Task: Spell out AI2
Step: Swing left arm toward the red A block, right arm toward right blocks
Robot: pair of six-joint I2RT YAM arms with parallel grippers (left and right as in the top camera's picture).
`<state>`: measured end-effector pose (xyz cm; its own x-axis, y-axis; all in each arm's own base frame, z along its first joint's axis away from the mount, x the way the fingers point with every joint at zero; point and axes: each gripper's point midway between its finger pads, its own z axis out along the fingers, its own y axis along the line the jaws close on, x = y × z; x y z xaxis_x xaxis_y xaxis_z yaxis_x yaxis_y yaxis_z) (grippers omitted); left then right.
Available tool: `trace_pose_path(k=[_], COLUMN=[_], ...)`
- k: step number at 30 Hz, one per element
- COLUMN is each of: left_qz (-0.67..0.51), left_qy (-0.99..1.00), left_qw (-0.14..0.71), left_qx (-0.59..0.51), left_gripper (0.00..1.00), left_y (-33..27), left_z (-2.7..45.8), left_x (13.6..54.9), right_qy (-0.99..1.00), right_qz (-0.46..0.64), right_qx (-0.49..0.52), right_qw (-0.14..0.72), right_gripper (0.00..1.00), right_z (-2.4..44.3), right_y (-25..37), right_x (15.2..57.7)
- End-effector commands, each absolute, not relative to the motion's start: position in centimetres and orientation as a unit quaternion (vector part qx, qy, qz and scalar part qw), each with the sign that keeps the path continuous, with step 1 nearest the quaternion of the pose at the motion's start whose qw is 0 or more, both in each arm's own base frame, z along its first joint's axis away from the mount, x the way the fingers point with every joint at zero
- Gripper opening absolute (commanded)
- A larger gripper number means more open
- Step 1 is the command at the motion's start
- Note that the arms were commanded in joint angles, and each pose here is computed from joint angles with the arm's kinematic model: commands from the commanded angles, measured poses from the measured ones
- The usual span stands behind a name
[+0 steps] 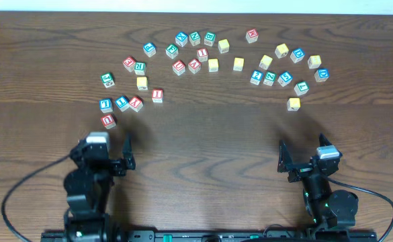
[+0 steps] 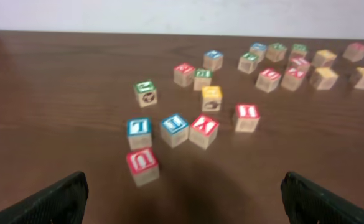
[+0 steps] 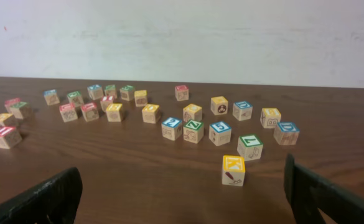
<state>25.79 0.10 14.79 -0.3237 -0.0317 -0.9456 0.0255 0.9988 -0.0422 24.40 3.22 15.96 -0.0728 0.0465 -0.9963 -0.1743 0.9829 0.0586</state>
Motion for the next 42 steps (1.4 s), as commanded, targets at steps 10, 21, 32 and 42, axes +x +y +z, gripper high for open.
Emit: trace_pose_path(k=[10, 21, 32, 42], left_qz=[-0.102, -0.126, -0.118, -0.116], left_qy=[0.897, 0.948, 0.93, 0.925], left_qw=[0.429, 0.29, 0.345, 0.358], left_qx=[0.024, 0.025, 0.045, 0.046], left_gripper=[0.98, 0.98, 0.97, 0.98], left_y=[-1.9, -2.2, -2.0, -2.0], left_z=[19.4, 23.0, 30.9, 31.5], left_x=[32.2, 35.8, 39.4, 39.6], right_qy=[0.728, 0.728, 0.683, 0.634], right_qz=[0.082, 0.082, 0.083, 0.072], right_qx=[-0.04, -0.04, -0.053, -0.069], right_qw=[0.68, 0.679, 0.724, 0.767], right_gripper=[0.99, 0.99, 0.99, 0.99], right_z=[15.9, 15.9, 19.0, 23.9], right_y=[3.1, 3.1, 3.4, 3.5], right_x=[24.4, 24.4, 24.3, 23.8])
